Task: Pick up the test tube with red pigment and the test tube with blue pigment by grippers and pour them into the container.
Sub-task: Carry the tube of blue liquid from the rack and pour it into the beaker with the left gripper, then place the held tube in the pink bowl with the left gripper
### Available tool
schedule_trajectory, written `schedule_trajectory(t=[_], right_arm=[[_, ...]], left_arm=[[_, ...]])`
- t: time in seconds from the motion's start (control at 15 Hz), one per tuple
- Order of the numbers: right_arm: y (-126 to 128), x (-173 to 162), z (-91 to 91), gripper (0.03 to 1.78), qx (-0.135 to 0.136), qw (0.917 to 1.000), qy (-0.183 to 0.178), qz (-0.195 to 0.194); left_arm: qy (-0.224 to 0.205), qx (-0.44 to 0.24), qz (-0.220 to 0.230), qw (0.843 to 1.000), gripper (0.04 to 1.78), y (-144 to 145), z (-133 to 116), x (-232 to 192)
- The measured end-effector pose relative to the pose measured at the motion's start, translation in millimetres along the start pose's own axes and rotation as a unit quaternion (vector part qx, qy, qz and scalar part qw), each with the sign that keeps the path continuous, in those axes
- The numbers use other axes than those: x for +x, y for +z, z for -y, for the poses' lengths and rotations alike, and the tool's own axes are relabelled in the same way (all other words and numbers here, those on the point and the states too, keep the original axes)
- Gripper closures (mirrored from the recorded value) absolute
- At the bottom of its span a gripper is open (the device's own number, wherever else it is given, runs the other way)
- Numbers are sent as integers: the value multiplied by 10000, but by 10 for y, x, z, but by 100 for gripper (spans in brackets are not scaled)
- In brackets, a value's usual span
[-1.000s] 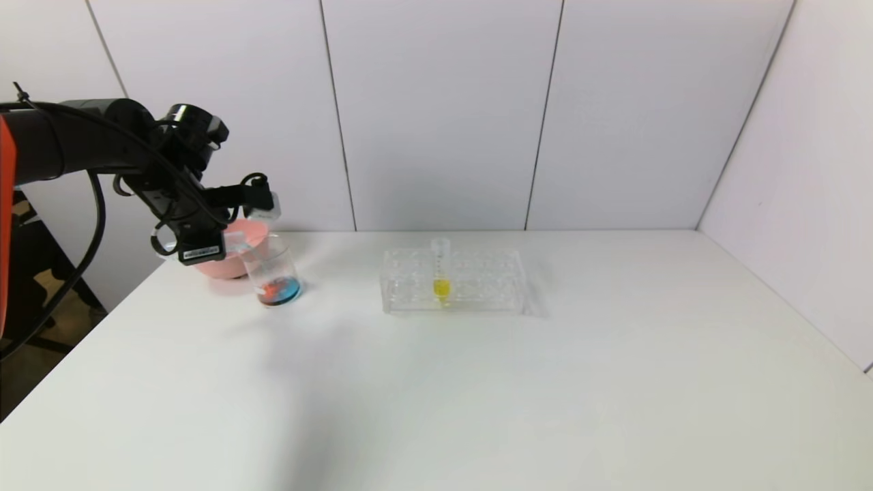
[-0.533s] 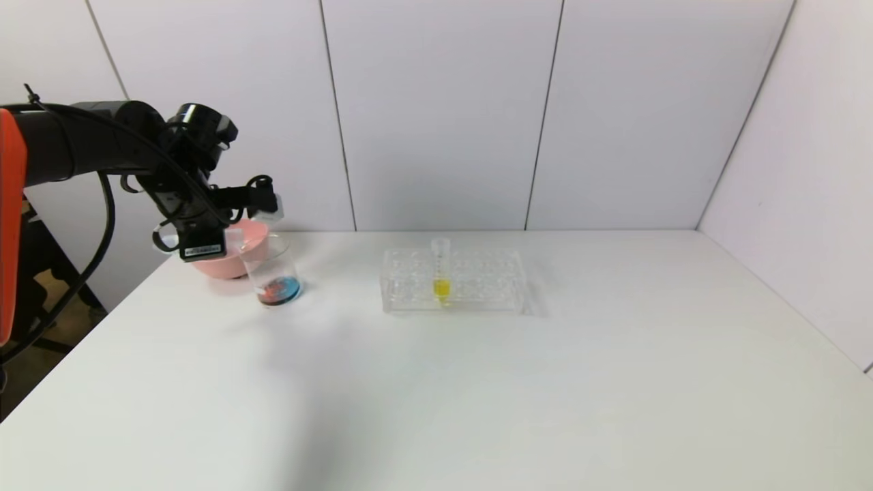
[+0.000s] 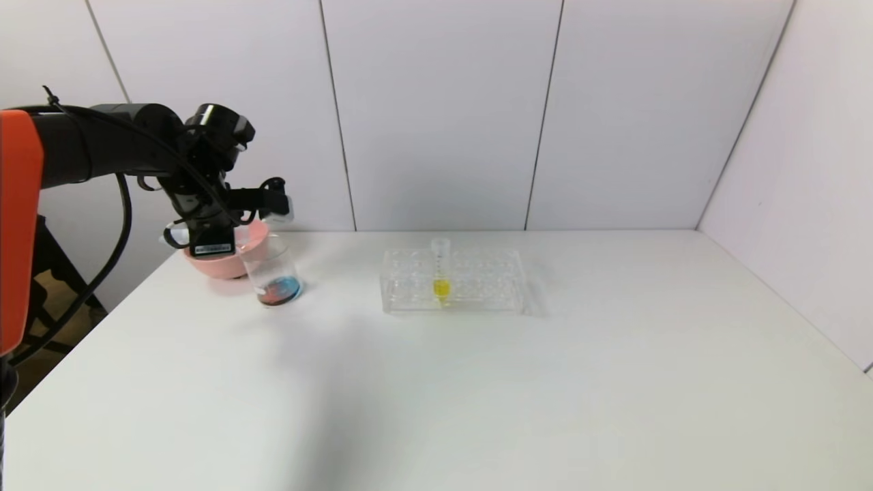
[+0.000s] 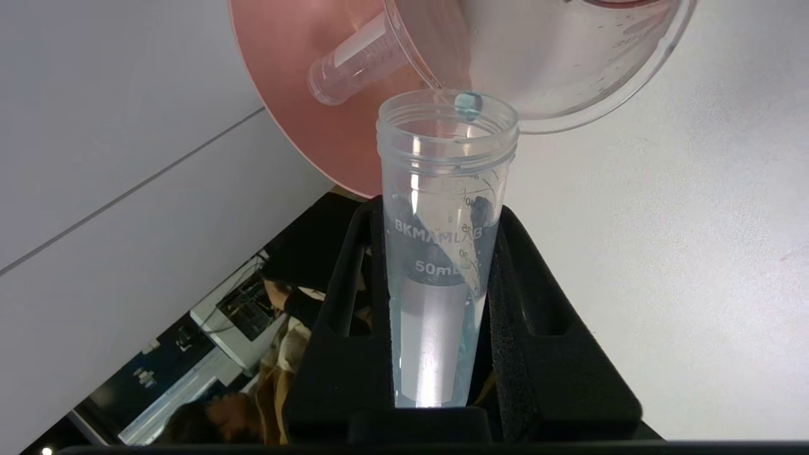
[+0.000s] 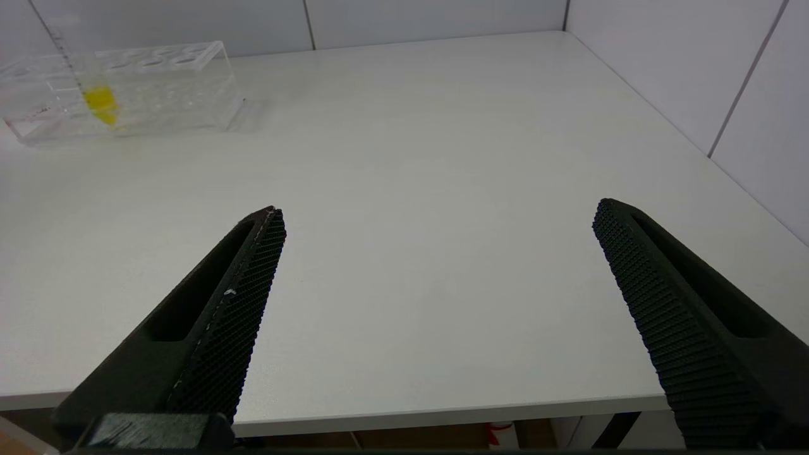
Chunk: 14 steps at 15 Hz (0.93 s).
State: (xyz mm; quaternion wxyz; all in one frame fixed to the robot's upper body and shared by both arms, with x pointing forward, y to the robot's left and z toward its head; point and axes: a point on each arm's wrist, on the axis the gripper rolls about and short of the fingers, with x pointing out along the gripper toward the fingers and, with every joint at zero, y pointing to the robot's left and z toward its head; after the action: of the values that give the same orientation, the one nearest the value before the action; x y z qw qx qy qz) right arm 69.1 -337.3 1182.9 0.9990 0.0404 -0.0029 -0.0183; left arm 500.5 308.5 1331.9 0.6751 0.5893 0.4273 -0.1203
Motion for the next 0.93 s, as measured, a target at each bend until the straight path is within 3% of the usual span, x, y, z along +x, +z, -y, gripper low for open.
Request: schedule_trajectory(t=[0.2,0.47,0.67,0.93], right_arm=[[0,0,0,4,0,10000,0,0],[0,0,0,4,0,10000,0,0],[0,0,0,4,0,10000,0,0],[0,0,0,4,0,10000,0,0]], left_arm=[[-141,-209,352,9991,137,-1,3,-9],[-496,-1328,1296,9814,137,-126,-64,-146],[-693,-2464,1933,9472,137,-276,-135,-281],[-646,-3983,2310,8853,137,-430,-73,-413]])
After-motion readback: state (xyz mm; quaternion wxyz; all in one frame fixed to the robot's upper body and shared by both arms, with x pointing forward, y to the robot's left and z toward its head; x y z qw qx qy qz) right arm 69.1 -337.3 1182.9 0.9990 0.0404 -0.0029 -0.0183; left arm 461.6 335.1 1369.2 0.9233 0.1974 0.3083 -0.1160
